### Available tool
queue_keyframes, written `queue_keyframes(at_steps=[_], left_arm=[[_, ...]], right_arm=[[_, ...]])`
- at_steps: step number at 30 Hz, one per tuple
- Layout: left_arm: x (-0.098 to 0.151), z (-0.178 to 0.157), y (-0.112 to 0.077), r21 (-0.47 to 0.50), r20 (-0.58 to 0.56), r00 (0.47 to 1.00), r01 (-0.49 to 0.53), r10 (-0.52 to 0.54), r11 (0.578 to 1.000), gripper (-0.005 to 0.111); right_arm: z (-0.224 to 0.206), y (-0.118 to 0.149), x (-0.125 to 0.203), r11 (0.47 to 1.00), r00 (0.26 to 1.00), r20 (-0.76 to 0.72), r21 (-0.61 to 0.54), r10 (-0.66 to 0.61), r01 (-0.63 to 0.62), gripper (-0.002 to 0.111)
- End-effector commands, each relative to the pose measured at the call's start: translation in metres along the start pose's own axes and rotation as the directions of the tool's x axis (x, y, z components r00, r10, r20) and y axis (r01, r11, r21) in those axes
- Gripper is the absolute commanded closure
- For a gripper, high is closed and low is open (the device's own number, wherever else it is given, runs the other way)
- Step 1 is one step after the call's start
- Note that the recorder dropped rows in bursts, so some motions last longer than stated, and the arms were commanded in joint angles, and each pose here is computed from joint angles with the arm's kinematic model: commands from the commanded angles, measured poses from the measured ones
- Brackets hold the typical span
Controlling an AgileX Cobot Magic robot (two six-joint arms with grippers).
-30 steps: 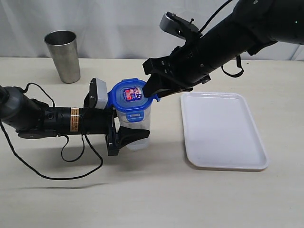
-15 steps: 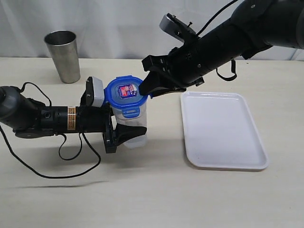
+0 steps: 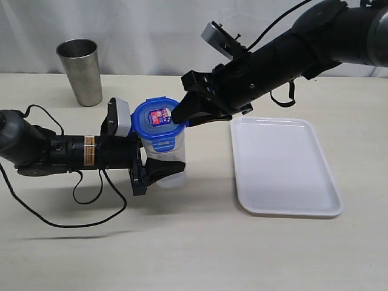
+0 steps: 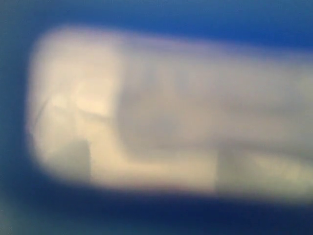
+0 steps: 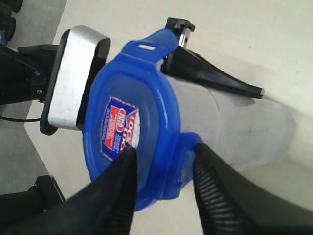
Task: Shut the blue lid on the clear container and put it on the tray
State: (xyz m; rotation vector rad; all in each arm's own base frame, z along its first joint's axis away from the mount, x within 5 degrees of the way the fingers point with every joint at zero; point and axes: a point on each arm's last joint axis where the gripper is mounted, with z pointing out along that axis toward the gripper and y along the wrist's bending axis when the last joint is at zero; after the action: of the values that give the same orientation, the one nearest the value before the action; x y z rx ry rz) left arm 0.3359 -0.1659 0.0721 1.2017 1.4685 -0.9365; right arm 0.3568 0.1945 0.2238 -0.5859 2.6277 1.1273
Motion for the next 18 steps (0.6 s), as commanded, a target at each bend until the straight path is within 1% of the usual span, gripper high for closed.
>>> queue_keyframes(at_steps=[1, 4, 9, 11, 15, 18], left_arm=[[-0.009, 0.006, -0.003, 0.017, 0.026, 1.000, -0.014, 0.014, 1.000, 0.107], [-0.009, 0.006, -0.003, 0.017, 0.026, 1.000, -0.012, 0.012, 1.000, 0.107], [-0.009, 0.006, -0.003, 0.017, 0.026, 1.000, -0.012, 0.012, 1.000, 0.107], [-0.009, 0.006, -0.003, 0.017, 0.026, 1.000, -0.012, 0.012, 1.000, 0.107], [-0.009, 0.006, -0.003, 0.017, 0.026, 1.000, -0.012, 0.012, 1.000, 0.107], [-0.009, 0.006, -0.003, 0.017, 0.026, 1.000, -0.010, 0.010, 1.000, 0.107]], right_arm=[[0.014, -0.007, 0.013, 0.994, 0.987, -0.120, 0.034, -0.103, 0.108, 0.073], [0.002, 0.003, 0.009, 0.988, 0.985, -0.093, 0.050, -0.144, 0.149, 0.070], [-0.018, 0.018, 0.005, 0.977, 0.980, -0.040, 0.082, -0.196, 0.198, 0.057], [-0.025, 0.025, 0.005, 0.972, 0.976, -0.020, 0.086, -0.217, 0.218, 0.054], [-0.047, 0.043, 0.003, 0.944, 0.947, 0.045, 0.114, -0.317, 0.311, 0.054], [-0.064, 0.057, 0.002, 0.927, 0.926, 0.103, 0.141, -0.363, 0.348, 0.054]])
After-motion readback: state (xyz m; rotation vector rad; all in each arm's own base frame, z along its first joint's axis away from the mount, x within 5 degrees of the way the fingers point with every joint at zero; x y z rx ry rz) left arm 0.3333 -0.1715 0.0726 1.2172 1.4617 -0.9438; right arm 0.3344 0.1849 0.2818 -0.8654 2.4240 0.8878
